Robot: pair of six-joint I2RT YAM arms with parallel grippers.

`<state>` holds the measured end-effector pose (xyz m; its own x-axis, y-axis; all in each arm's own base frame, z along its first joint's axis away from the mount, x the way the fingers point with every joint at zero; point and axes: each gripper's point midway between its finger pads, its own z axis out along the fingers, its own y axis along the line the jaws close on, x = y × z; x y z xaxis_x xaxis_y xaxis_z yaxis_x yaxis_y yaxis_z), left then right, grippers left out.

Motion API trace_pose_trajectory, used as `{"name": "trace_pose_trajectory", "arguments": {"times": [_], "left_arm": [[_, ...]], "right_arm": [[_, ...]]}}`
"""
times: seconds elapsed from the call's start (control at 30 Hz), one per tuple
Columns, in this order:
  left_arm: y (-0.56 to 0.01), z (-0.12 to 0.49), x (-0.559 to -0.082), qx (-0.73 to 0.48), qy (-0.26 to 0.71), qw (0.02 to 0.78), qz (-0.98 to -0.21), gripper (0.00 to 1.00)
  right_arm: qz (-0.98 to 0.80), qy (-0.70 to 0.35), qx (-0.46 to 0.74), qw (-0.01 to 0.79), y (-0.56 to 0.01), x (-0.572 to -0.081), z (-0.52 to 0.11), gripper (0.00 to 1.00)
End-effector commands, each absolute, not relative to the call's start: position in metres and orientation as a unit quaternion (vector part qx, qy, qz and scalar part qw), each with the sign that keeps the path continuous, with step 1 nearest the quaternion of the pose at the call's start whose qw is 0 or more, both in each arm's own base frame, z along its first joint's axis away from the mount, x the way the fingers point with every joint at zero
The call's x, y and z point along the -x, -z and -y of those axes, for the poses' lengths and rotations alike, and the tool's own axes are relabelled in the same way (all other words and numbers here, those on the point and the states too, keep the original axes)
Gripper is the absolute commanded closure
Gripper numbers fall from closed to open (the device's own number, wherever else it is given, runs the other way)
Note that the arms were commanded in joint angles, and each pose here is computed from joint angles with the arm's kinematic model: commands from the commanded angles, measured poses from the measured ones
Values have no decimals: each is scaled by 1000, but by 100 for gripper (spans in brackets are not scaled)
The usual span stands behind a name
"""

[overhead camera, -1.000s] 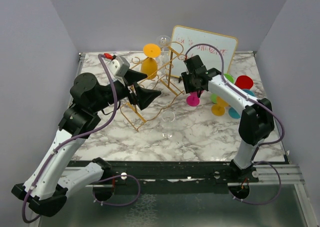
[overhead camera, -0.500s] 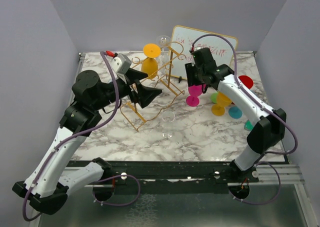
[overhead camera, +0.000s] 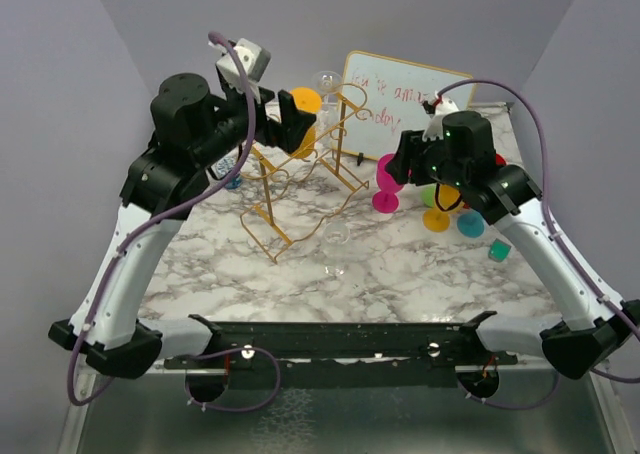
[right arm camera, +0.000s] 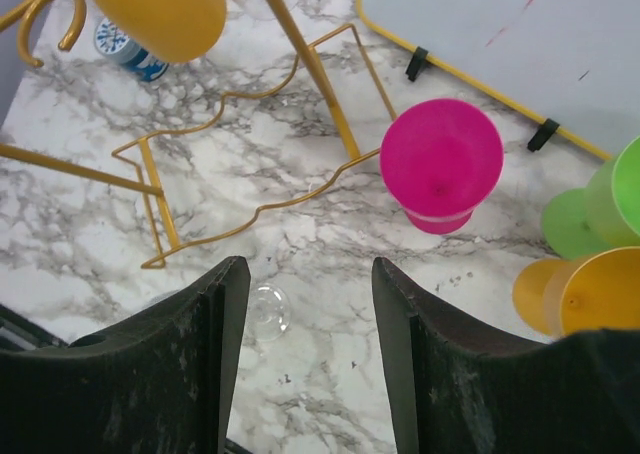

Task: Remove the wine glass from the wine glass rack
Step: Pick up the wine glass from the wine rack.

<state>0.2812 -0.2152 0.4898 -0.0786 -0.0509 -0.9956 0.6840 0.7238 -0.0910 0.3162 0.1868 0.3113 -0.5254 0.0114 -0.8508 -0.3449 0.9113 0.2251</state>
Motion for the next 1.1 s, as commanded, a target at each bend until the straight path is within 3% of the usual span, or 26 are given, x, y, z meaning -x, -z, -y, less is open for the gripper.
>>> {"name": "trace_pose_trajectory", "arguments": {"times": [0.0,0.23,0.37,1.07], "left_arm": [[-465,194,-330,-169,236,612,-736,1],[-449,176,-382,-120,260,578,-764,3],[-431,161,-402,-100,295,542,-781,10],[-392,185,-427,-129,382,462,-790,30]], "right_arm": [[-859,-232,97,446,-305,-294,-195,42],[-851,-266,92,444,-318,-269,-192,41],[-849,-278,84,441,-323,-258,-190,41],[-862,-296,58,408,-304,-237,-187,41]]}}
